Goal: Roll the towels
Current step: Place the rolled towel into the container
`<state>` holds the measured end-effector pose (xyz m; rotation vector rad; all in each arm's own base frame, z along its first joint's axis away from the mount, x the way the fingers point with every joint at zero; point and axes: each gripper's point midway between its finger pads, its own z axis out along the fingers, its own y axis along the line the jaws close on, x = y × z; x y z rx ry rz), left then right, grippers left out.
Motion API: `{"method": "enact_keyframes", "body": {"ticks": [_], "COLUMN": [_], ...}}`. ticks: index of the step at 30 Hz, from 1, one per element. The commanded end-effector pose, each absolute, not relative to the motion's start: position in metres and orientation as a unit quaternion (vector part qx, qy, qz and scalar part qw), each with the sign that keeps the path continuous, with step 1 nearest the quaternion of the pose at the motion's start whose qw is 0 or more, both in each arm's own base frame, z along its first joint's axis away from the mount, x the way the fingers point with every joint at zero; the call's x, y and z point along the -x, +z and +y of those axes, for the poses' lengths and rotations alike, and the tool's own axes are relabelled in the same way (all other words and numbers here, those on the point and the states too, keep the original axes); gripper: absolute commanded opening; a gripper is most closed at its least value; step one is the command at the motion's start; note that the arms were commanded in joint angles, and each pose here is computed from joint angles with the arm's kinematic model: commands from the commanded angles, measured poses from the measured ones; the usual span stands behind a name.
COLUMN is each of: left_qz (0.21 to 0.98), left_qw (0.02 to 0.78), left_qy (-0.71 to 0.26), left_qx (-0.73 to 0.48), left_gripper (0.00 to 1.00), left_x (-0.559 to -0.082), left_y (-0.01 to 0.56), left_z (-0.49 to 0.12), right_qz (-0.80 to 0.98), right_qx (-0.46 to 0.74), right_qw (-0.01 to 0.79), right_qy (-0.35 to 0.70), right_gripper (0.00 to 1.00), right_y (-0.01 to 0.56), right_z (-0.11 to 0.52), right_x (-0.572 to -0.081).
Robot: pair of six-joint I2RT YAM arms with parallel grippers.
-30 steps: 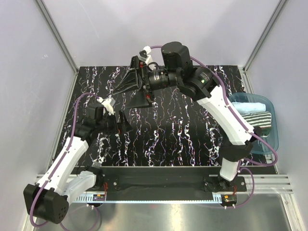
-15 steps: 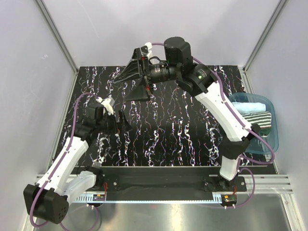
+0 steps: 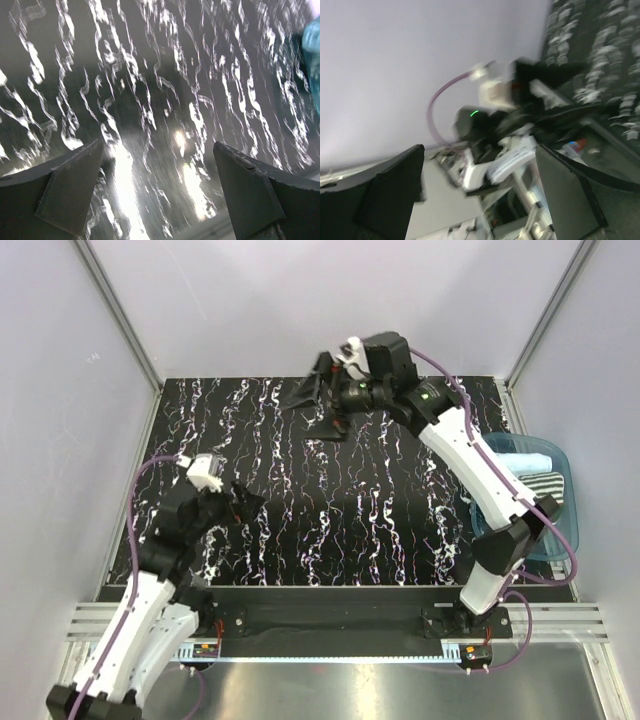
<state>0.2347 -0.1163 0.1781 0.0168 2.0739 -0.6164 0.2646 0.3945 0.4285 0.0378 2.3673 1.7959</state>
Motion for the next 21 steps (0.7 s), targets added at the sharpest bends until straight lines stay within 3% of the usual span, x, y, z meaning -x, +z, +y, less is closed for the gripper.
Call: {"method": "enact_keyframes", "body": {"ticks": [1, 3, 7, 15, 21], "left_qz": [0.748, 0.718, 0.660, 0.715, 0.700], "left_qw": [0.628, 0.671, 0.742, 0.696, 0.704], "left_qy": [-0.214, -0.181, -0.111, 0.061, 0.099], "left_qx": [-0.023, -0.014, -0.037, 0.027, 0.076], "left_gripper": [0.99, 0.99, 0.99, 0.99, 0.99], "left_x": [-0.261, -0.260, -0.267, -0.309, -0.335], "left_y": [0.226, 0.224, 0.239, 0.198, 0.178], "left_z": [-0.098, -0.083, -0.064, -0.011, 0.003], "right_qz": [0.851, 0.863, 0.873, 0.816, 0.786], "right_qx": [-0.034, -0.044, -0.035, -0.017, -0.045], "right_qw": [0.213, 0.288, 0.351, 0.557, 0.608], "right_qy": [0.479, 0.413, 0.337, 0.157, 0.105], "right_gripper": [1.00, 1.00, 1.00, 1.00, 1.00], "right_y": [0.373, 0.361, 0.333, 0.301, 0.279], "right_z": [0.326, 0.295, 0.264, 0.176, 0.129], "right_x": [-0.299, -0.316, -0.327, -0.347, -0.341]}}
